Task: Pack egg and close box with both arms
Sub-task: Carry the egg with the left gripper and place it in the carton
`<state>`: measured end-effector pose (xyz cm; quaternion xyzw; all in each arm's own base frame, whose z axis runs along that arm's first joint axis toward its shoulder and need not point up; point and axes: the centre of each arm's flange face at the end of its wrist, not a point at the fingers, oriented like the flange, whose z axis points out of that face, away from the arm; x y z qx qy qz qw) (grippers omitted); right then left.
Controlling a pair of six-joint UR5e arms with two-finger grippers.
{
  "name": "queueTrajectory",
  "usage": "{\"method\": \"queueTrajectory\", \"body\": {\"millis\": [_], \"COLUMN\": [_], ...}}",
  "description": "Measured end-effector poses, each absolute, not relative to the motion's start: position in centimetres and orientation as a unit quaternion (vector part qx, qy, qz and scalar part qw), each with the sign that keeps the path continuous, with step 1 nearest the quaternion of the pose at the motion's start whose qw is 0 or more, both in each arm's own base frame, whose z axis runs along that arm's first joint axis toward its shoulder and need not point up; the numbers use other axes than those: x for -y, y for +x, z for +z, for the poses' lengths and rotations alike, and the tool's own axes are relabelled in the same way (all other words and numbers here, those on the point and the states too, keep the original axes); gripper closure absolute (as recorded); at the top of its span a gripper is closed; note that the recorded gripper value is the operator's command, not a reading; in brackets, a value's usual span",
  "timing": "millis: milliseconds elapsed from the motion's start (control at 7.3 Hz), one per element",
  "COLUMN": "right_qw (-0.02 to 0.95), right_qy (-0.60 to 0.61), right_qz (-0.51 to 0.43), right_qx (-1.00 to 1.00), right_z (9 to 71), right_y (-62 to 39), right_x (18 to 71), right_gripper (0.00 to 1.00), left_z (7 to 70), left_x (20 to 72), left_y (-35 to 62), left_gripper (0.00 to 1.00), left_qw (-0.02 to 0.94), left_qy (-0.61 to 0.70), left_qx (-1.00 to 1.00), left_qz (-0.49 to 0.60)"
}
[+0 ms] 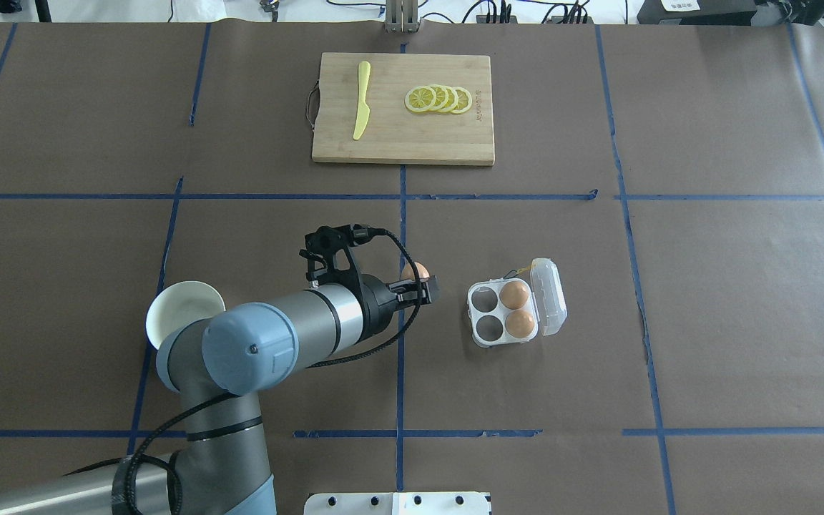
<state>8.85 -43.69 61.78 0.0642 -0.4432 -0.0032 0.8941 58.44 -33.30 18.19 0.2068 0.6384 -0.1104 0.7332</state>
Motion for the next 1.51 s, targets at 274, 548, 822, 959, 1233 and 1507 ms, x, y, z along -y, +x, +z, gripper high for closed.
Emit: {"method": "queueTrajectory", "body": {"millis": [274, 548, 822, 959, 1233, 1507], "right_qw": [0.893, 0.893, 0.893, 0.893, 0.892, 0.892], "right_qy": [0.064, 0.065, 0.066, 0.066, 0.066, 0.067], "right_qz": [-0.002, -0.003, -0.002, -0.001, -0.001, -0.002], "right_qx": [0.446, 0.446, 0.446, 0.446, 0.446, 0.446], "right_z": [61.7, 61.6, 61.3, 61.3, 61.3, 61.2], "right_y": [8.9, 8.9, 8.9, 8.9, 8.9, 8.9], "right_x": [43.7, 43.8, 44.2, 44.2, 44.2, 44.2], "right_gripper": [0.0, 0.0, 0.0, 0.0, 0.0, 0.0], "left_z": [16.3, 13.8, 13.8, 14.1, 14.1, 13.8], "left_x": [32.0, 32.2, 32.4, 32.2, 31.9, 31.9], "left_y": [60.7, 63.9, 65.4, 66.2, 67.5, 68.4], "left_gripper": [1.0, 1.0, 1.0, 1.0, 1.0, 0.55], "left_qw": [0.714, 0.711, 0.717, 0.721, 0.727, 0.729], "left_qy": [0.244, 0.266, 0.268, 0.266, 0.263, 0.263], "left_qx": [-0.653, -0.649, -0.642, -0.639, -0.634, -0.631], "left_qz": [-0.072, -0.046, -0.039, -0.037, -0.034, -0.034]}}
